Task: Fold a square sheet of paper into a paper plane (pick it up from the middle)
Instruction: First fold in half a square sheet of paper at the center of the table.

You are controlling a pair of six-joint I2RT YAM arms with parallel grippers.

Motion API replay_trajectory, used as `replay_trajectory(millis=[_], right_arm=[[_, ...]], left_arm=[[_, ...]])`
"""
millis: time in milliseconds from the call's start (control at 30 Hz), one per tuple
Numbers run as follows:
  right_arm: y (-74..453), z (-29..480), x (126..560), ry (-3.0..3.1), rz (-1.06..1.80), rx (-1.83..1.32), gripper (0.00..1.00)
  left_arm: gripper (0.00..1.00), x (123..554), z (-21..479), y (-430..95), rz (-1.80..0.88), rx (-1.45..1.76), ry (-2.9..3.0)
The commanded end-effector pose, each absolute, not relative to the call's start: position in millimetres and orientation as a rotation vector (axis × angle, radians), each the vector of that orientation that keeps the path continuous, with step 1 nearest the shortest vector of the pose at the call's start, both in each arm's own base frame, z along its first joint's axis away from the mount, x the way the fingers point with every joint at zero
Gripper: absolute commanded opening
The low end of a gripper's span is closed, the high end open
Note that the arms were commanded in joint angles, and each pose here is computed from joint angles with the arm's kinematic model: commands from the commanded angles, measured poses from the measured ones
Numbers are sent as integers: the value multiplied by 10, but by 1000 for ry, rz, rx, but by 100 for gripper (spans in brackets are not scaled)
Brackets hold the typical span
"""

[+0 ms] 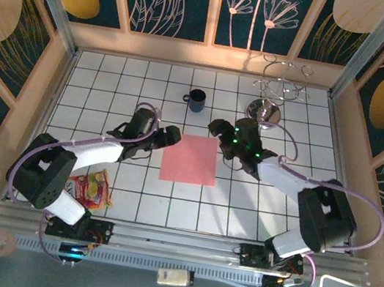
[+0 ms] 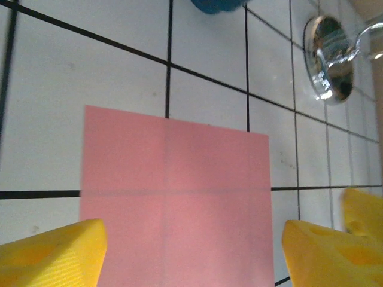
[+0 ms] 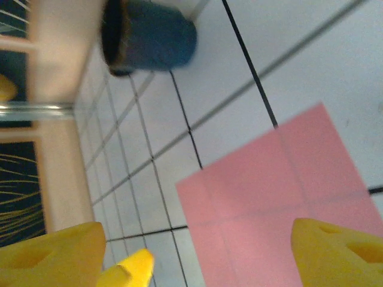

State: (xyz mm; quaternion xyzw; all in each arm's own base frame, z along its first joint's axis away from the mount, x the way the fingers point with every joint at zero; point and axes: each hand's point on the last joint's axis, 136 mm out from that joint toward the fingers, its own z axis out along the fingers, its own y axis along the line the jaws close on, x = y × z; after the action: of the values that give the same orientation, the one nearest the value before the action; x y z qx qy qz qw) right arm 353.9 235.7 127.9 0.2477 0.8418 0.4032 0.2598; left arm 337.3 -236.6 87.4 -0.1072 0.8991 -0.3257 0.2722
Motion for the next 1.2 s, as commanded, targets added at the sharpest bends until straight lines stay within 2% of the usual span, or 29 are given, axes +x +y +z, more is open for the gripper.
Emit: replay_trajectory(millis=[0, 267, 433, 667, 1000, 1167], right_arm=[[2023, 1292, 3551, 2240, 1020, 619, 84], [1563, 1312, 3555, 2220, 859, 565, 94], [1445, 1231, 3553, 2224, 835, 546, 99], [1372, 1126, 3547, 2241, 797, 537, 99], [1388, 1023, 3527, 2273, 831, 528, 98], [1745, 1060, 3440, 2331, 984, 394, 88]], left_arm=[[81, 3312, 734, -2421, -685, -240, 2510], [86, 3280, 645, -2589, -488, -176, 2568], [98, 3251, 551, -2743, -416, -131, 2613], [99, 3226, 458, -2815, -270, -84, 2664], [95, 3211, 306, -2914, -216, -76, 2739], [96, 3169, 377, -2858, -250, -106, 2717]])
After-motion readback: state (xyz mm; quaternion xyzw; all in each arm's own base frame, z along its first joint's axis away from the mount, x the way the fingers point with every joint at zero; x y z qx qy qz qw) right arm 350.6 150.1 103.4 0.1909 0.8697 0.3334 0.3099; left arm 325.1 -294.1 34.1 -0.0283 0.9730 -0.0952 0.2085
